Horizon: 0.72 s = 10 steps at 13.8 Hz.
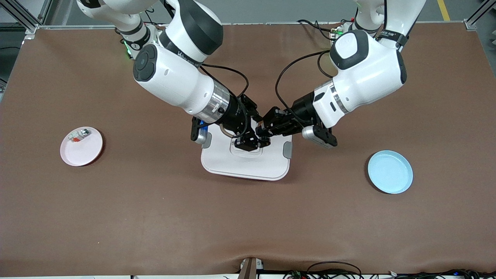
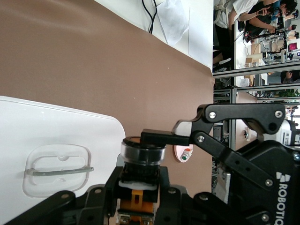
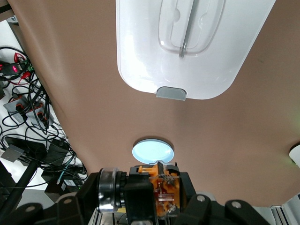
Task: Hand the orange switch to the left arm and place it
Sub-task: 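Grasp the switch with the left gripper and open the right gripper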
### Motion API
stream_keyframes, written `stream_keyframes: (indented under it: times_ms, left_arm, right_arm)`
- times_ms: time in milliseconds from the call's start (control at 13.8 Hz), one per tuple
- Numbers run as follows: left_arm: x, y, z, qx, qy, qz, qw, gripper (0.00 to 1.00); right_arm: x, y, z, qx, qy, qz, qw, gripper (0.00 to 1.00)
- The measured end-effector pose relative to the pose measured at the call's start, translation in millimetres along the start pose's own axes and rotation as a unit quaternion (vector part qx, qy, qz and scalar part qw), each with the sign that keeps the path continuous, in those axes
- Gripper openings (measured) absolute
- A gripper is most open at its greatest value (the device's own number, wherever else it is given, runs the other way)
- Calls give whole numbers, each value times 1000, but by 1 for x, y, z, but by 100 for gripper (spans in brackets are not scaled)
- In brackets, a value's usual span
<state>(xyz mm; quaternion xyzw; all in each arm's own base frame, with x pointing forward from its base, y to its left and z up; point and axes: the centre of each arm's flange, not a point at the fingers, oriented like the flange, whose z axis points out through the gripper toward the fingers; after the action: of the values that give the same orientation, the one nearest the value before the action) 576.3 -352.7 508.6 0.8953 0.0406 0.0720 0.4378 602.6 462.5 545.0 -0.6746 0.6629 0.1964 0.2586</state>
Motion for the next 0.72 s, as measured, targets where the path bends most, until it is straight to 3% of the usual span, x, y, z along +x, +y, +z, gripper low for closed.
stream_keyframes:
  times_ms: [434,724]
  left_arm:
    - [0,8,-2,42,8,68,997,35]
    - [10,-1,-9,110,23,138,984,34]
  right_arm:
    - [-1,-1,6,5,-7,4,1000,72]
    - [4,-6,1,5,-4,6,1000,100]
